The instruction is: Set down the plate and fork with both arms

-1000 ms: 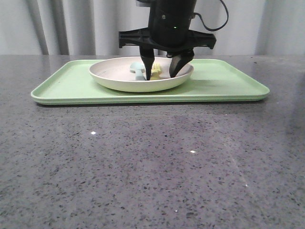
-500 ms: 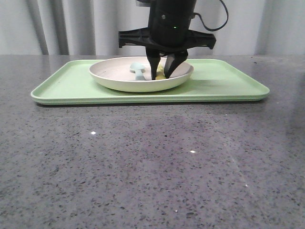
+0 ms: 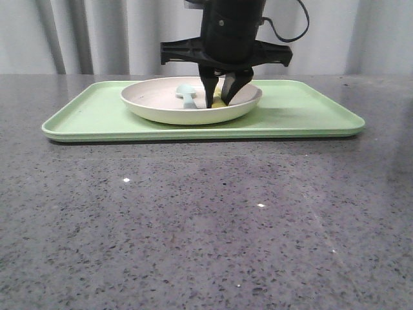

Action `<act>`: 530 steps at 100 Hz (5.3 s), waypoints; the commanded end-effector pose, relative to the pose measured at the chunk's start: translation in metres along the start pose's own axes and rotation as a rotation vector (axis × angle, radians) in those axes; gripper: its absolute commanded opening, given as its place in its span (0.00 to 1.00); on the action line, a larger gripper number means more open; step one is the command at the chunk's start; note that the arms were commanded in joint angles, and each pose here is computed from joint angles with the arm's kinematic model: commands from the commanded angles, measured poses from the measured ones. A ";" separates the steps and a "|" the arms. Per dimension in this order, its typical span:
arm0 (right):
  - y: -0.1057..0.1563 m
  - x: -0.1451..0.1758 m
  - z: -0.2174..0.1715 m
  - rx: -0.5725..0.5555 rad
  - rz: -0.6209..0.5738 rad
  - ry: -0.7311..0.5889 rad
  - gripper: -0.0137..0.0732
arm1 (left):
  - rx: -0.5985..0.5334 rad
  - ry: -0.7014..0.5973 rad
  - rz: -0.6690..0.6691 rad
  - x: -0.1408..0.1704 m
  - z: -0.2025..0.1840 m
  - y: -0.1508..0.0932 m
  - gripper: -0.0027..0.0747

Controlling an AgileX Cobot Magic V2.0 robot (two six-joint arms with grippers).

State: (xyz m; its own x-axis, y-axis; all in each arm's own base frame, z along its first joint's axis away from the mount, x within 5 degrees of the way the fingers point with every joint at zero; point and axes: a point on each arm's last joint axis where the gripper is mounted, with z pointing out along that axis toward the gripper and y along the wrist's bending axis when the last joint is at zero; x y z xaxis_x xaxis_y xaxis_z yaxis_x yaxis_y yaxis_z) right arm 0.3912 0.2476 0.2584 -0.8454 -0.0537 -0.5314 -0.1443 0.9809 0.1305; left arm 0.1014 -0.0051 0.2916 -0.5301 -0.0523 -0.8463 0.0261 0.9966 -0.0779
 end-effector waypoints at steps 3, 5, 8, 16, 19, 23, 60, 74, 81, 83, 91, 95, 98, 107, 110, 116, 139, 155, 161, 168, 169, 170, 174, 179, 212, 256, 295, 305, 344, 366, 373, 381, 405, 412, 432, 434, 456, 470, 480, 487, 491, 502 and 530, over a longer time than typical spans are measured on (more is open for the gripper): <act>0.002 -0.017 -0.031 -0.033 -0.007 -0.109 0.26 | 0.001 -0.091 -0.011 -0.013 -0.005 -0.001 0.56; 0.002 -0.017 -0.031 -0.033 -0.007 -0.109 0.24 | 0.001 -0.091 -0.011 -0.013 -0.005 -0.001 0.56; 0.002 -0.017 -0.031 -0.033 -0.007 -0.109 0.22 | 0.001 -0.091 -0.011 -0.013 -0.005 -0.001 0.56; 0.002 -0.017 -0.031 -0.033 -0.007 -0.109 0.20 | 0.001 -0.091 -0.011 -0.013 -0.005 -0.001 0.56; 0.002 -0.017 -0.031 -0.033 -0.007 -0.109 0.20 | 0.001 -0.091 -0.011 -0.013 -0.005 -0.001 0.56; 0.002 -0.017 -0.031 -0.033 -0.007 -0.109 0.20 | 0.001 -0.091 -0.011 -0.013 -0.005 -0.001 0.56; 0.001 -0.019 -0.041 -0.040 -0.004 -0.126 0.20 | 0.001 -0.091 -0.011 -0.013 -0.005 -0.001 0.56; 0.000 -0.021 -0.052 -0.046 -0.002 -0.141 0.20 | 0.001 -0.091 -0.011 -0.013 -0.005 -0.001 0.56; -0.001 -0.023 -0.058 -0.048 0.003 -0.151 0.20 | 0.001 -0.091 -0.011 -0.013 -0.005 -0.001 0.56; -0.002 -0.023 -0.059 -0.047 0.003 -0.150 0.20 | 0.001 -0.091 -0.011 -0.013 -0.005 -0.001 0.56; -0.003 -0.024 -0.067 -0.047 0.004 -0.160 0.20 | 0.001 -0.091 -0.011 -0.013 -0.005 -0.001 0.56; -0.004 -0.024 -0.069 -0.042 0.001 -0.162 0.20 | 0.001 -0.091 -0.011 -0.013 -0.005 -0.001 0.56; -0.005 -0.025 -0.072 -0.037 -0.003 -0.170 0.20 | 0.001 -0.091 -0.011 -0.013 -0.005 -0.001 0.56; -0.007 -0.026 -0.081 -0.020 -0.012 -0.179 0.20 | 0.001 -0.091 -0.011 -0.013 -0.005 -0.001 0.56; -0.008 -0.026 -0.084 -0.015 -0.015 -0.183 0.20 | 0.001 -0.091 -0.011 -0.013 -0.005 -0.001 0.56; -0.011 -0.026 -0.090 0.002 -0.024 -0.191 0.20 | 0.001 -0.091 -0.011 -0.013 -0.005 -0.001 0.56; -0.021 -0.030 -0.111 0.071 -0.059 -0.232 0.20 | 0.001 -0.091 -0.011 -0.013 -0.005 -0.001 0.56; -0.028 -0.031 -0.114 0.093 -0.059 -0.229 0.20 | 0.001 -0.091 -0.011 -0.013 -0.005 -0.001 0.56; -0.033 -0.032 -0.116 0.101 -0.051 -0.226 0.20 | 0.001 -0.091 -0.011 -0.013 -0.005 -0.001 0.56; -0.040 -0.034 -0.118 0.113 -0.037 -0.225 0.20 | 0.001 -0.091 -0.011 -0.013 -0.005 -0.001 0.56; -0.041 -0.034 -0.118 0.115 -0.034 -0.225 0.20 | 0.001 -0.091 -0.011 -0.013 -0.005 -0.001 0.56; -0.042 -0.034 -0.118 0.117 -0.034 -0.223 0.20 | 0.001 -0.091 -0.011 -0.013 -0.005 -0.001 0.56; -0.047 -0.035 -0.118 0.128 -0.027 -0.218 0.20 | 0.001 -0.091 -0.011 -0.013 -0.005 -0.001 0.56; -0.052 -0.036 -0.118 0.140 -0.022 -0.210 0.20 | 0.001 -0.091 -0.011 -0.013 -0.005 -0.001 0.56; -0.083 -0.023 -0.101 0.155 0.007 -0.151 0.20 | 0.001 -0.091 -0.011 -0.013 -0.005 -0.001 0.56; -0.087 -0.005 -0.079 0.043 0.042 -0.159 0.20 | 0.001 -0.091 -0.011 -0.013 -0.005 -0.001 0.56; -0.086 -0.004 -0.071 0.035 0.035 -0.154 0.20 | 0.001 -0.091 -0.011 -0.013 -0.005 -0.001 0.56; -0.086 0.000 -0.066 0.032 0.036 -0.147 0.20 | 0.001 -0.091 -0.011 -0.013 -0.005 -0.001 0.56; -0.087 0.006 -0.057 0.029 0.034 -0.135 0.20 | 0.001 -0.091 -0.011 -0.013 -0.005 -0.001 0.56; -0.087 0.009 -0.046 0.025 0.046 -0.108 0.20 | 0.001 -0.091 -0.011 -0.013 -0.005 -0.001 0.56; -0.086 0.010 -0.044 0.022 0.050 -0.104 0.20 | 0.001 -0.091 -0.011 -0.013 -0.005 -0.001 0.56; -0.086 0.009 -0.044 0.021 0.050 -0.106 0.20 | 0.001 -0.091 -0.011 -0.013 -0.005 -0.001 0.56; -0.086 0.009 -0.044 0.019 0.050 -0.110 0.20 | 0.001 -0.091 -0.011 -0.013 -0.005 -0.001 0.56; -0.086 0.009 -0.044 0.019 0.050 -0.110 0.22 | 0.001 -0.091 -0.011 -0.013 -0.005 -0.001 0.56; -0.086 0.010 -0.044 0.023 0.050 -0.102 0.37 | 0.001 -0.091 -0.011 -0.013 -0.005 -0.001 0.56; -0.086 0.010 -0.044 0.023 0.050 -0.102 0.39 | 0.001 -0.091 -0.011 -0.013 -0.005 -0.001 0.56; -0.086 0.010 -0.044 0.022 0.050 -0.103 0.53 | 0.001 -0.091 -0.011 -0.013 -0.005 -0.001 0.56; -0.086 0.009 -0.046 0.020 0.051 -0.109 0.56 | 0.001 -0.091 -0.011 -0.013 -0.005 -0.001 0.56; -0.086 0.007 -0.055 0.014 0.052 -0.129 0.56 | 0.001 -0.091 -0.011 -0.013 -0.005 -0.001 0.56; -0.086 0.005 -0.065 0.008 0.052 -0.152 0.56 | 0.001 -0.091 -0.011 -0.013 -0.005 -0.001 0.56; -0.086 0.004 -0.074 0.005 0.050 -0.170 0.56 | 0.001 -0.091 -0.011 -0.013 -0.005 -0.001 0.56; -0.089 0.002 -0.098 0.017 0.028 -0.219 0.56 | 0.001 -0.091 -0.011 -0.013 -0.005 -0.001 0.56; -0.102 0.004 -0.178 0.096 -0.065 -0.396 0.56 | 0.001 -0.091 -0.011 -0.013 -0.005 -0.001 0.56</act>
State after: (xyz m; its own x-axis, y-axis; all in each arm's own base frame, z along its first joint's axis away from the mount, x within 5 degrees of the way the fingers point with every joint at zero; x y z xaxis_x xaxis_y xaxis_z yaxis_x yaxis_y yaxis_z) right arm 0.3308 0.1287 0.3481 -0.6977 -0.0360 -0.7155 -0.1082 0.9926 0.0555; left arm 0.1014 -0.0051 0.2916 -0.5301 -0.0523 -0.8463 0.0261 0.9966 -0.0779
